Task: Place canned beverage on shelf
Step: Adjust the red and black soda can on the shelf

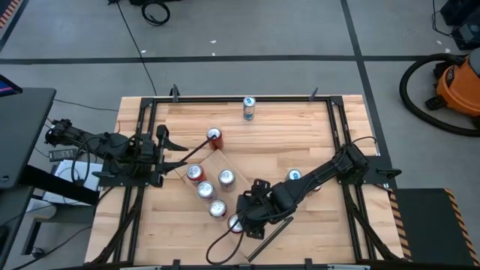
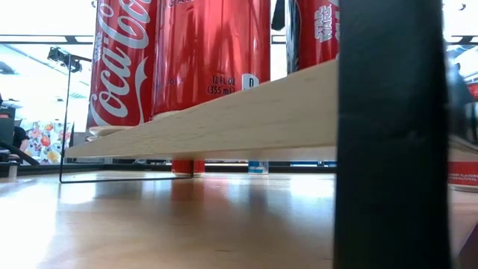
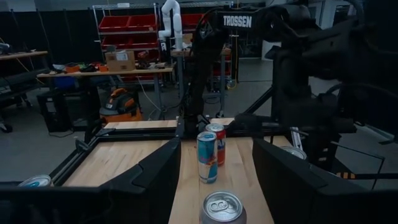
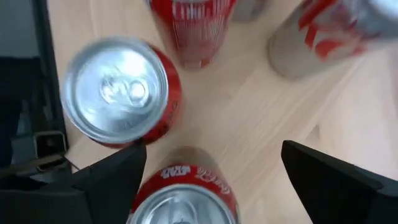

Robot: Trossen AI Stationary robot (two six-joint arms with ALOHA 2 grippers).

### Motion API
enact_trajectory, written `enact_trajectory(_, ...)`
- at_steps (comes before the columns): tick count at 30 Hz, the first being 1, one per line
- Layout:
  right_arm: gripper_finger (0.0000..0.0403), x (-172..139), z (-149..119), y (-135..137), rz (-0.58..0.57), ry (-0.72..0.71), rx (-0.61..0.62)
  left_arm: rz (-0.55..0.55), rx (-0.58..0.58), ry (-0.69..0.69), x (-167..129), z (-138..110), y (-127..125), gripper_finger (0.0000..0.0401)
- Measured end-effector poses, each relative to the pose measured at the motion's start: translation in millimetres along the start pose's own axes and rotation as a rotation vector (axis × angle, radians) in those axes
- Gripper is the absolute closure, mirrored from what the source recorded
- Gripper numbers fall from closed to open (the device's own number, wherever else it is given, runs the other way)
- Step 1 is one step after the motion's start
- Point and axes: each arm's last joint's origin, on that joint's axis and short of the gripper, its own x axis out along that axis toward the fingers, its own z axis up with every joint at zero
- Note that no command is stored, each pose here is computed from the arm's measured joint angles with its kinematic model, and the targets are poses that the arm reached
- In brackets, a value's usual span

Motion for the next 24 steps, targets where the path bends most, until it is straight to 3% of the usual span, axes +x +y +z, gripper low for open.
enact_trajectory(8,0.0027,-31.8,17.9,4.4,0.042,-0.144,-0.031,0.000,0.006,0.001,0.0,-0.1,0.0,0.0191)
enact_trajectory(11,0.0028,-36.7,21.5,16.0,0.094,-0.232,-0.098,0.003,0.006,0.003,0.0,-0.3,0.1,0.0191)
enact_trajectory(14,0.0028,-34.5,21.2,31.1,0.113,-0.302,-0.174,0.017,0.007,0.007,0.0,-0.7,0.5,0.0191)
enact_trajectory(18,0.0028,-29.6,16.8,43.7,0.048,-0.360,-0.252,0.030,0.003,0.009,0.0,-0.8,0.8,0.0191)
enact_trajectory(24,0.0028,-6.8,10.5,51.8,-0.016,-0.315,-0.322,0.032,-0.009,0.008,0.0,-0.8,0.9,0.0191)
